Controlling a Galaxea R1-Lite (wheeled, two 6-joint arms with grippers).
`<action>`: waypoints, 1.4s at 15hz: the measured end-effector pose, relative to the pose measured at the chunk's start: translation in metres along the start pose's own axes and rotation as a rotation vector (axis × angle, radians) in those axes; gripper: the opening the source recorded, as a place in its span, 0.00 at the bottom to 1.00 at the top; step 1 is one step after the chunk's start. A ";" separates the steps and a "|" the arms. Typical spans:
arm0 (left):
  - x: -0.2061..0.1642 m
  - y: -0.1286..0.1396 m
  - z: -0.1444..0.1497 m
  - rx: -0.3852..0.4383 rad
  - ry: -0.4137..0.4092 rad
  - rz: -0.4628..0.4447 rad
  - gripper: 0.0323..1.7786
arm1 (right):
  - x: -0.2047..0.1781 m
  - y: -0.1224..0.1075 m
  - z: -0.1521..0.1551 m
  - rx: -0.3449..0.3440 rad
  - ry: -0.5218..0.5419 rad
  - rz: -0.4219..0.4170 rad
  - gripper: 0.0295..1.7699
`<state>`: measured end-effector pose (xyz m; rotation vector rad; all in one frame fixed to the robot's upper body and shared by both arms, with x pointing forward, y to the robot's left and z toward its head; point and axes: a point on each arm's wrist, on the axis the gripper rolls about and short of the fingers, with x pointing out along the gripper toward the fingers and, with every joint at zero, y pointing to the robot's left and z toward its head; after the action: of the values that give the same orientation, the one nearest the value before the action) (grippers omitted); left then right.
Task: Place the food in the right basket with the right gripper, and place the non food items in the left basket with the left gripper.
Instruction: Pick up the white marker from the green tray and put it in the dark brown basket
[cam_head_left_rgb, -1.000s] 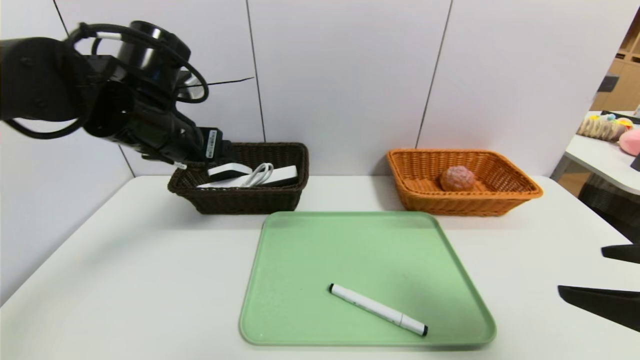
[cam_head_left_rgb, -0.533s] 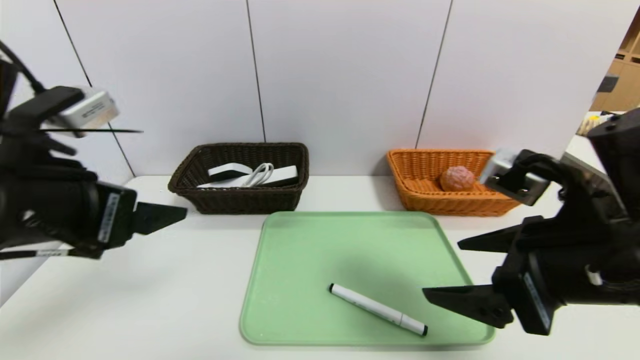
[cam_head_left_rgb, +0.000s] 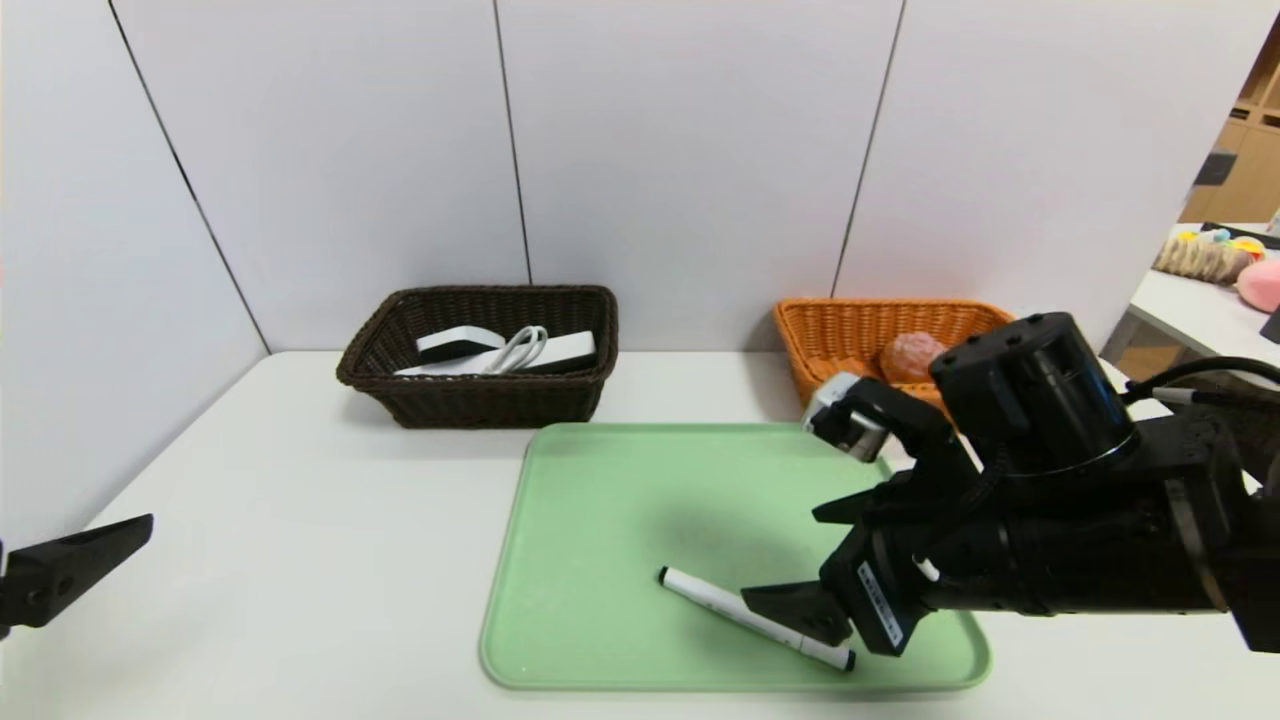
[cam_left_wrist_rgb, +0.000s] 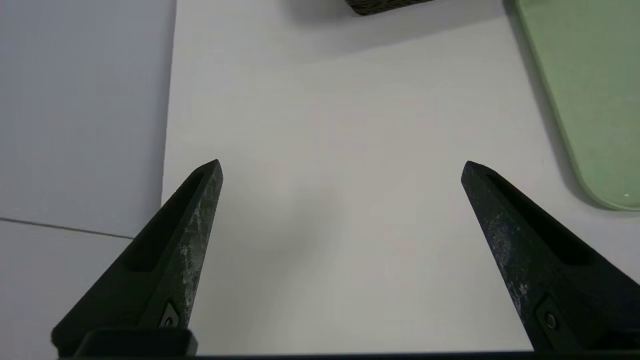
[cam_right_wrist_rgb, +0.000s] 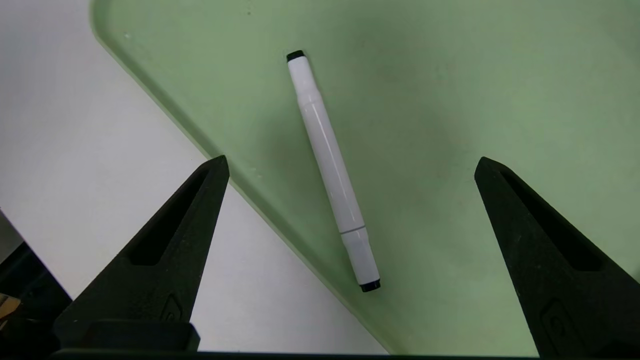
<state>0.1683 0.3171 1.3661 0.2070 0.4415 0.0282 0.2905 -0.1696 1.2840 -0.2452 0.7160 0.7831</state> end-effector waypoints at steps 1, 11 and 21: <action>-0.004 0.004 -0.002 -0.018 -0.009 0.029 0.95 | 0.006 0.000 -0.003 -0.001 0.004 0.000 0.96; -0.032 0.016 -0.023 -0.088 -0.083 0.123 0.95 | 0.052 0.015 -0.024 -0.051 -0.034 -0.043 0.96; -0.046 0.019 -0.026 -0.106 -0.140 0.130 0.95 | 0.065 0.022 -0.035 -0.072 -0.007 -0.083 0.96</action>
<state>0.1166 0.3370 1.3665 0.1317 0.2856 0.1637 0.2892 -0.1336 1.2155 -0.3354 0.6676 0.7314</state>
